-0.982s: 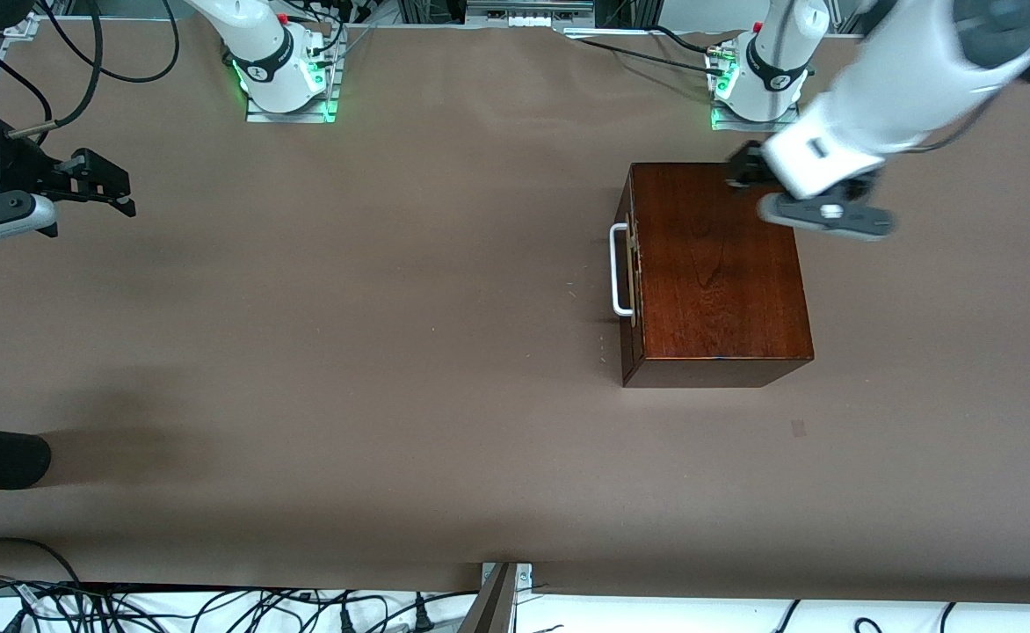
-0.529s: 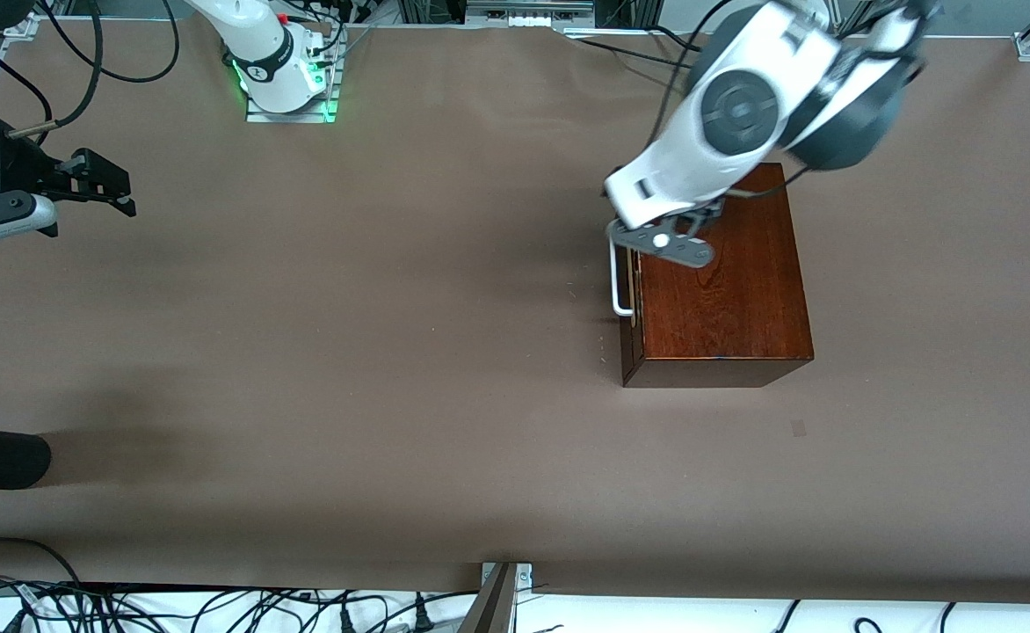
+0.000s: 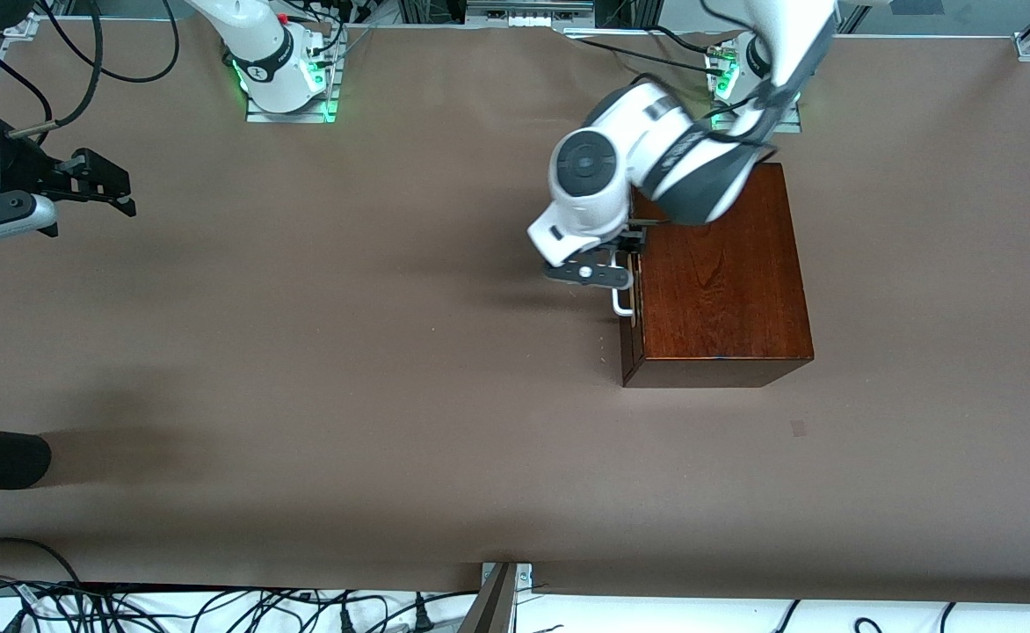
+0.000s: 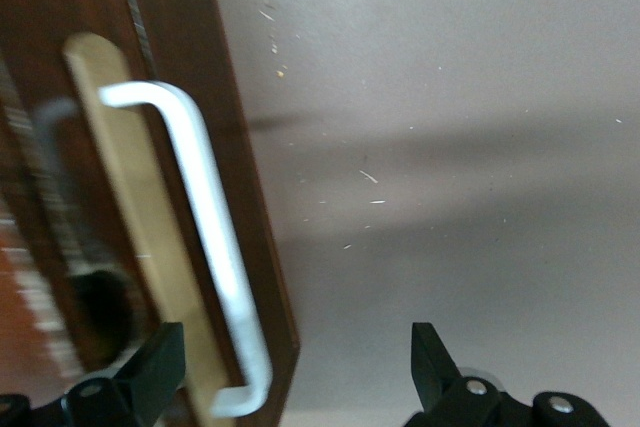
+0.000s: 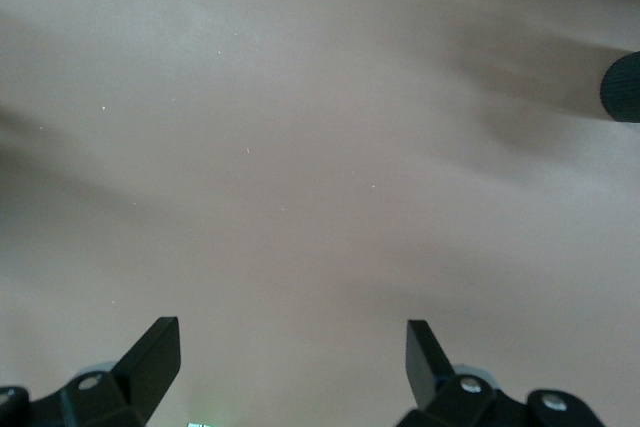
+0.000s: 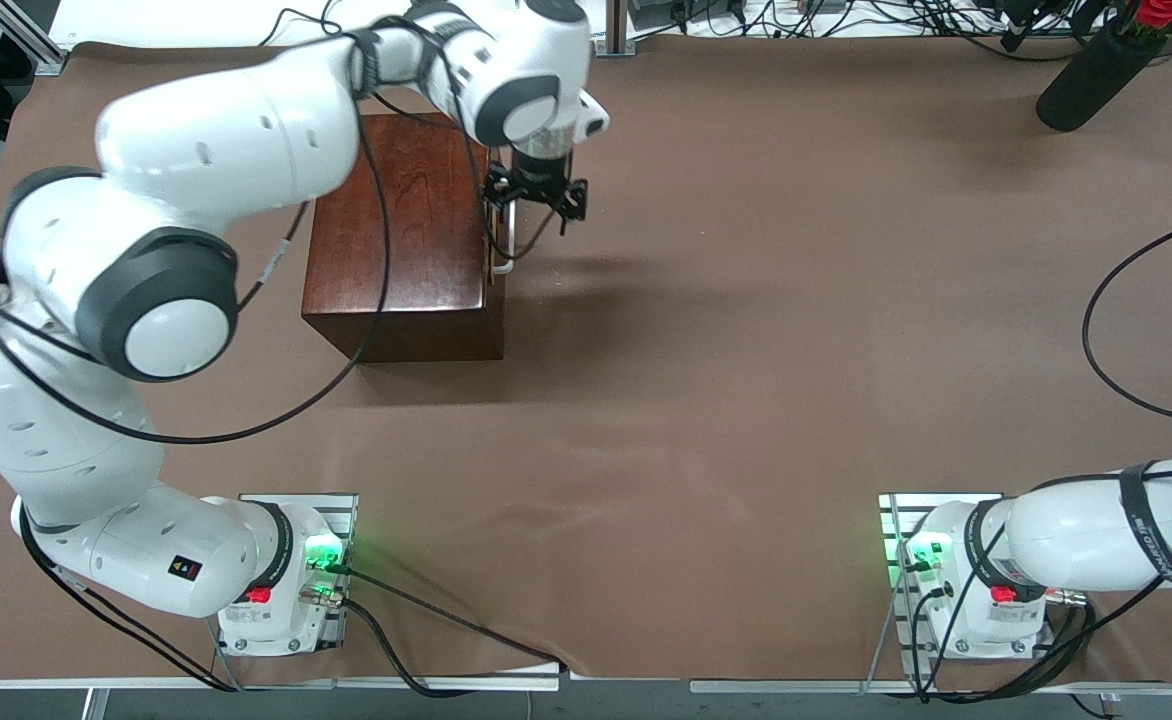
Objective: Open drawer, take yellow block, close drawer
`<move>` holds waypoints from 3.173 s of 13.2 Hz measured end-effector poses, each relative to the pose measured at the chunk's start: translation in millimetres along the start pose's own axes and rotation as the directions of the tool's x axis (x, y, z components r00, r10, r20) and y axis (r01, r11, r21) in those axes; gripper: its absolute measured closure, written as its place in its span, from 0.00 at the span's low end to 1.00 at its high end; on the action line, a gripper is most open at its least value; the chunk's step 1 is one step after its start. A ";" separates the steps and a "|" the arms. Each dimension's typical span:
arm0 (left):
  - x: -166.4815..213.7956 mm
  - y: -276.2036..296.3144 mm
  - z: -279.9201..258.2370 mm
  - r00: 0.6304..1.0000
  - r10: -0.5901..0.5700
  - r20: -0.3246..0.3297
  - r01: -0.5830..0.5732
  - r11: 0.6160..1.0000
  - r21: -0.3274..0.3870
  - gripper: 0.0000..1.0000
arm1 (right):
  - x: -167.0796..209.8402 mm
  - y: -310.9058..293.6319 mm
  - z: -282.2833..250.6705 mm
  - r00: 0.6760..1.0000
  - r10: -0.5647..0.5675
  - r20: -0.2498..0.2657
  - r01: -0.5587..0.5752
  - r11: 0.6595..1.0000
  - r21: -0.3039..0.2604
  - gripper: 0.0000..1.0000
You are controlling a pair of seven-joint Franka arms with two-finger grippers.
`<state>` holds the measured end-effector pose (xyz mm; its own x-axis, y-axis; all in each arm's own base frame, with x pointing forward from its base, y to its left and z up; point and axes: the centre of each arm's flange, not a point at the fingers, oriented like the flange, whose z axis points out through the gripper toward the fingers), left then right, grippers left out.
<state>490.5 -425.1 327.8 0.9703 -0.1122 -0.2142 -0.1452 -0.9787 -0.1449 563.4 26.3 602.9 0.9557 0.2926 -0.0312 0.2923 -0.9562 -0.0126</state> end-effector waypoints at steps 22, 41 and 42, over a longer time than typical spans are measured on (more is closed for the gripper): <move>10.4 27.6 59.3 0.997 0.026 -0.075 -0.017 0.992 0.121 0.00 | -0.3 0.8 0.1 1.000 0.002 0.001 -0.002 1.000 0.000 0.00; 2.3 82.6 39.5 0.973 0.015 -0.231 -0.021 1.000 -0.021 0.00 | -0.7 2.0 0.3 1.000 0.004 0.002 -0.004 1.000 0.001 0.00; 2.2 82.9 39.6 0.973 0.016 -0.232 -0.021 1.000 -0.020 0.00 | -0.7 2.2 0.4 1.000 0.004 0.003 -0.004 1.000 0.001 0.00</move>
<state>473.0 -499.6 277.1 0.9862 -0.1649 0.0135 -0.1621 -0.9793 -0.1212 563.3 24.0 602.4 0.9568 0.2887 -0.0340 0.2884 -0.9574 -0.0131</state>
